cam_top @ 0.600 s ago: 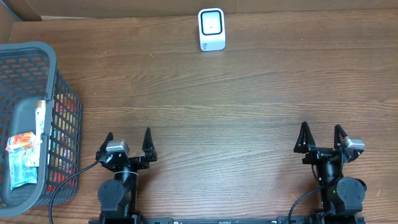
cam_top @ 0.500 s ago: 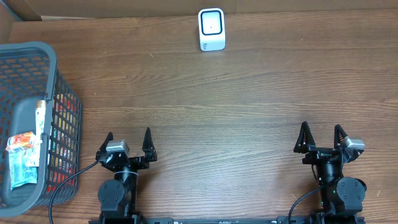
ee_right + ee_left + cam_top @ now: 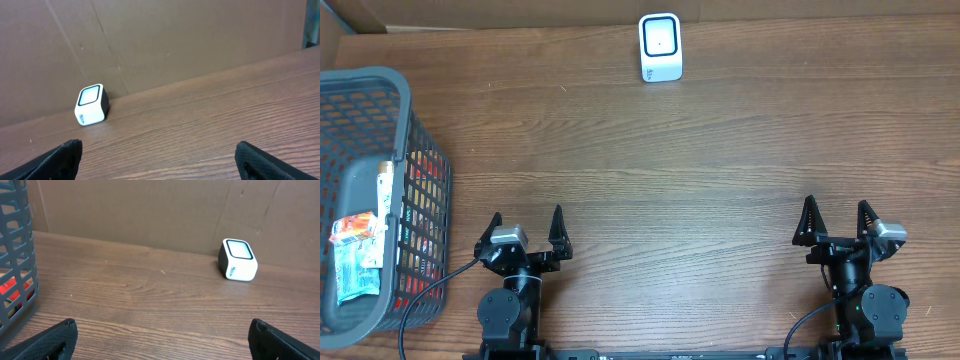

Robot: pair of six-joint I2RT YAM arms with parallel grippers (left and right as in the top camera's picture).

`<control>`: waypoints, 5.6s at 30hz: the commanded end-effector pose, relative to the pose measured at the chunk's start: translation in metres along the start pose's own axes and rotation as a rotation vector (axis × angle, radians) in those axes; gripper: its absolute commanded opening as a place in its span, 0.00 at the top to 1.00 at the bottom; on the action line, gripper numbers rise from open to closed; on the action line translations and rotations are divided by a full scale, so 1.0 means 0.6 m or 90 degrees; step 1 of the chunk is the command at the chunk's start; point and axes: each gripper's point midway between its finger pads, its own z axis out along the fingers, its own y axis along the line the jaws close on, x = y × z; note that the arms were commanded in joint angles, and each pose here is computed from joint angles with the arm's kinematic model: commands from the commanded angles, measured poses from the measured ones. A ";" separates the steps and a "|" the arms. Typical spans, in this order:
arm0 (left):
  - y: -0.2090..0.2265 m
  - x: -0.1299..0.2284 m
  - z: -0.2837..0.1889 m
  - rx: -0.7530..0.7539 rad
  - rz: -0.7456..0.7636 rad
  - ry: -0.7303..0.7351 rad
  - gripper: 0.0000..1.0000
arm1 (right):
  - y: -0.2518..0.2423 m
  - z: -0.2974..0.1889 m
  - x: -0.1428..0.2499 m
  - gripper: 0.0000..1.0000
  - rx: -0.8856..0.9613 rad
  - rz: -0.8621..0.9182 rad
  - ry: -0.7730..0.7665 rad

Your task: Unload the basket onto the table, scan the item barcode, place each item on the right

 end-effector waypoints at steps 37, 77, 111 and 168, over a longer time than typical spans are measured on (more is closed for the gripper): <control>-0.001 0.001 0.000 0.003 -0.002 -0.001 0.00 | 0.002 0.000 0.005 0.00 -0.005 0.002 0.001; -0.001 0.001 0.000 0.003 -0.002 -0.001 0.00 | 0.002 0.000 0.005 0.00 -0.005 0.002 0.001; -0.001 0.001 0.000 0.003 -0.002 0.000 0.00 | 0.002 0.000 0.005 0.00 -0.005 0.002 0.001; -0.125 -0.521 0.095 0.075 0.146 0.256 0.00 | 0.002 0.000 0.005 0.00 -0.005 0.002 0.001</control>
